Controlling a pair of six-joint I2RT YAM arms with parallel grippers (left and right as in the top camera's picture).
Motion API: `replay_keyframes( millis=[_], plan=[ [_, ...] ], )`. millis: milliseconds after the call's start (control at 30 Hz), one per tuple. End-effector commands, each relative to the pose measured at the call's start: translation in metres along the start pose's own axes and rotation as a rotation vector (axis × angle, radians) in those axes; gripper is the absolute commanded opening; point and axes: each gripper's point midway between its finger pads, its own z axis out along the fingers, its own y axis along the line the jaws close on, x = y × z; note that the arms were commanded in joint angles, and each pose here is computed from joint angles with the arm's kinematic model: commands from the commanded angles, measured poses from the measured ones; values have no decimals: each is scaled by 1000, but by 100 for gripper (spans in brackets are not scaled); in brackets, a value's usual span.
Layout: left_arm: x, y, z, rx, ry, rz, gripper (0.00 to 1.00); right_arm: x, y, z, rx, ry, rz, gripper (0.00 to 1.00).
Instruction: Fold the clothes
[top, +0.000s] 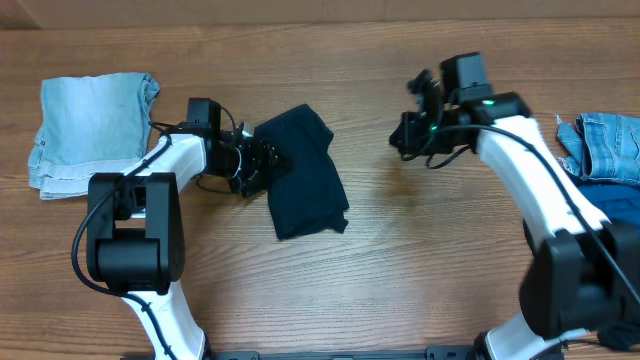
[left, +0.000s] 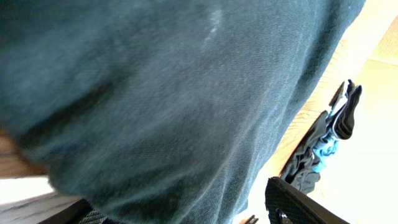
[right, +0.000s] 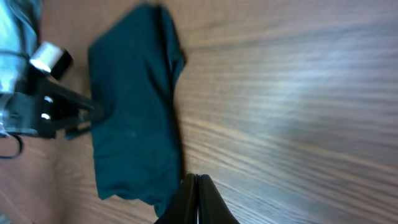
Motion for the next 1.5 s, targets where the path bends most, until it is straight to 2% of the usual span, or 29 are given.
replay_keyframes(
  millis=[0, 167, 267, 433, 500, 667, 867, 967, 1067, 1100, 1133, 1233, 1333, 1467],
  plan=[
    [9, 69, 29, -255, 4, -55, 73, 18, -4, 40, 37, 105, 77, 4],
    [11, 71, 28, -264, 10, -62, 73, 43, 7, 103, 39, 216, 191, 4],
    [24, 95, 20, -398, 31, -112, 73, 57, 20, 137, 37, 254, 194, 4],
    [32, 127, -1, -571, 24, -187, 71, 48, 29, 144, 13, 211, 155, 4],
    [27, 141, -11, -631, -17, -235, 74, 47, 30, 144, 11, 207, 153, 4],
    [5, 99, 21, -429, -67, -122, 77, 48, 30, 144, 11, 212, 156, 4],
    [4, 72, 43, -365, -77, -49, 72, 60, 39, 144, -12, 259, 158, 4],
    [5, 70, 43, -351, -69, -47, 57, 61, 40, 144, -19, 264, 158, 4],
    [4, 69, 43, -345, -65, -14, 49, 62, 41, 143, -20, 267, 158, 4],
    [5, 65, 45, -327, -51, 23, 40, 62, 41, 143, -20, 267, 159, 4],
    [6, 65, 45, -323, -43, 53, 27, 62, 41, 143, -20, 268, 158, 4],
    [5, 56, 41, -257, -11, 136, 4, 66, 39, 142, -12, 282, 134, 4],
    [-8, 38, 6, -210, -49, 158, 4, 66, 31, 140, 9, 285, 147, 4],
    [-15, -8, -44, -164, -172, 272, 4, 64, 33, 138, 5, 276, 144, 4]
  ],
)
